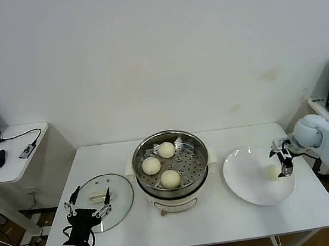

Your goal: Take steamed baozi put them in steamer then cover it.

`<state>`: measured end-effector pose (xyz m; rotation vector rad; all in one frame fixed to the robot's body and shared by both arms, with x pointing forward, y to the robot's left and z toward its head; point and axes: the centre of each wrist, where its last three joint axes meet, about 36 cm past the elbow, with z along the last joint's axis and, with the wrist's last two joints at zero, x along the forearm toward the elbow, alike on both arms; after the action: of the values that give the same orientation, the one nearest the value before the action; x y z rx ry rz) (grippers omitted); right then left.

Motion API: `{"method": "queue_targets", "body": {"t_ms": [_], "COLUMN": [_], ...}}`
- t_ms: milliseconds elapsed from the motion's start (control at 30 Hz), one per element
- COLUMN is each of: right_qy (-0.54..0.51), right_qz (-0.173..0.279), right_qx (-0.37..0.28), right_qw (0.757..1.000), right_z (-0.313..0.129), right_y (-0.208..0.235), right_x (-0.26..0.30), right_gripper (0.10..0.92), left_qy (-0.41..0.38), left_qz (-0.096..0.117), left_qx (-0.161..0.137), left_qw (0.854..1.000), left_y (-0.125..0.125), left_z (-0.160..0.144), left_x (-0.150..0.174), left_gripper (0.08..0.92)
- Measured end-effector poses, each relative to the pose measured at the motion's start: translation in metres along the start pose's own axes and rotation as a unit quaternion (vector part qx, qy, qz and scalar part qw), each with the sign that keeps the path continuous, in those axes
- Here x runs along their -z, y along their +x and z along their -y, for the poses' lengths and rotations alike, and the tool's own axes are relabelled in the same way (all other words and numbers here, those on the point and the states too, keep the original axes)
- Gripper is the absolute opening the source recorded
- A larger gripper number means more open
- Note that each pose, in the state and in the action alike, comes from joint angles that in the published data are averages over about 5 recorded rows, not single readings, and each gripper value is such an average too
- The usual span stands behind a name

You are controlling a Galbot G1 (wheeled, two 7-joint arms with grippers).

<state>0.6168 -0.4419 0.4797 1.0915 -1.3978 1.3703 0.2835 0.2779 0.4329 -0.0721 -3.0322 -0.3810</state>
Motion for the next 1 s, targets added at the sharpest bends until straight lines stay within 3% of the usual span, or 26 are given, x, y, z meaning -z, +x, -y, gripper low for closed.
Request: {"method": "queue_targets", "body": {"t_ms": [267,633,1000], "right_qy": [-0.018,-0.033,-0.038], "right_qz": [-0.003,-0.013,-0.009], "right_qx": [0.004,0.003,0.002], "right_qw": [1.000,0.999,0.999], "right_z": [-0.003,-0.003,0.001], "right_y": [-0.020,-0.026,-0.017], "right_x": [-0.004,-0.008,-0.006], "right_gripper": [0.815,0.661,0.600], "left_qy": [0.000,0.001,-0.001], "left_qz": [-0.001,-0.002,-0.001], "left_qx": [0.000,0.001,0.001], "left_qw": [1.000,1.000,1.000], "left_y": [0.000,0.000,0.000], "left_z": [0.000,0.000,0.000], "left_x": [-0.001,-0.002,0.000], "left_gripper": [0.823,0.823,0.823]}}
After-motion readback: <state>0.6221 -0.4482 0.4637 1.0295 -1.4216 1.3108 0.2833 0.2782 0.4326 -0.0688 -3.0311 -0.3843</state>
